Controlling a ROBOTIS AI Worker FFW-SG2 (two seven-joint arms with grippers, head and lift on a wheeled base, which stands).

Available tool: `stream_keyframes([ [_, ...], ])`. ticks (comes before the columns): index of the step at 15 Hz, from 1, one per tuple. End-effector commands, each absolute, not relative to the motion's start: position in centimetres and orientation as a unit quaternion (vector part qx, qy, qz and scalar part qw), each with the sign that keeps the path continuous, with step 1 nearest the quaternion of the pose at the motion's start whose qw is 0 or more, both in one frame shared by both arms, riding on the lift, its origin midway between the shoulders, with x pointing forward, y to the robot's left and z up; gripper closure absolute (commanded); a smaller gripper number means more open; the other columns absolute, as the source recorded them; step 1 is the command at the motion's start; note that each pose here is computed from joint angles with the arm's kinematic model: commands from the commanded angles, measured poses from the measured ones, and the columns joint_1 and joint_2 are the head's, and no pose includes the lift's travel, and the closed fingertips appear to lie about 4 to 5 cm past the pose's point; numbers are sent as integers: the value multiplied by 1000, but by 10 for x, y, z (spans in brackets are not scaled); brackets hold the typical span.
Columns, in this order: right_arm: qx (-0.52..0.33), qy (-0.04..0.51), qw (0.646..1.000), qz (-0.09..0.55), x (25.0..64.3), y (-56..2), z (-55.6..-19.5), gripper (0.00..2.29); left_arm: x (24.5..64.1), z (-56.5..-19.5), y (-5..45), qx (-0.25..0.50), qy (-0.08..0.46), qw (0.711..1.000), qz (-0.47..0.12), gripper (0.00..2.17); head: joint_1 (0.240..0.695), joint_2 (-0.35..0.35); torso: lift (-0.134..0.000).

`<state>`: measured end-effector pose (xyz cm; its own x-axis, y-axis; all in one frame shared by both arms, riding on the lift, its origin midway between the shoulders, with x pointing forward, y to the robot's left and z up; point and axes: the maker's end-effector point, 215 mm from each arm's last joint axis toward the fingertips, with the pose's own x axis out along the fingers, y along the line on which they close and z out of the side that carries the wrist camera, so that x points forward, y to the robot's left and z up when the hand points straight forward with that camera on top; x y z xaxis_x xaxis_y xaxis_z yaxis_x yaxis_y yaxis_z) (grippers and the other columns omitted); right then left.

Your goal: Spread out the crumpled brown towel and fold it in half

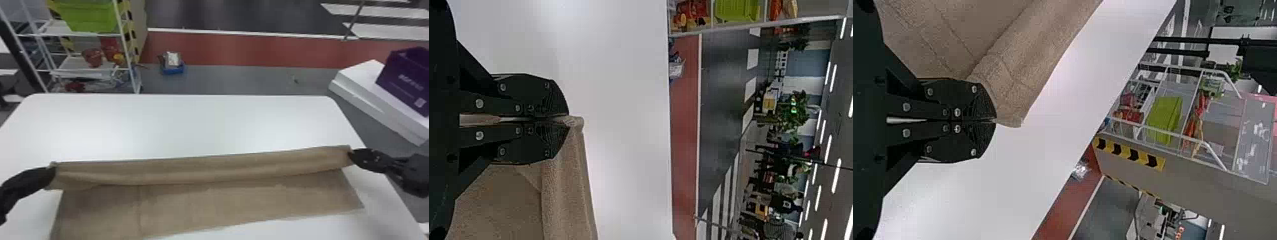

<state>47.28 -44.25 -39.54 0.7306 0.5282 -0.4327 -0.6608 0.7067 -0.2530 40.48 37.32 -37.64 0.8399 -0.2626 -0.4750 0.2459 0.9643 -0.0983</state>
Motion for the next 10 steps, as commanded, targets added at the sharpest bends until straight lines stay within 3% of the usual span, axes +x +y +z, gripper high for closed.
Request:
stream_keyframes([
  [1,-202,166,907,330,459,-449,-403,1474,390,-382,371,-7,250,958,-139,1092,695,-86,-124],
  [7,-200,174,910,318,445,-468,-412,1460,372,-394,371,0,243,958,-152,1092,695,-122,-124],
  [10,-195,180,913,311,433,-470,-425,1288,361,-398,368,7,239,958,-160,1092,695,-134,-124],
])
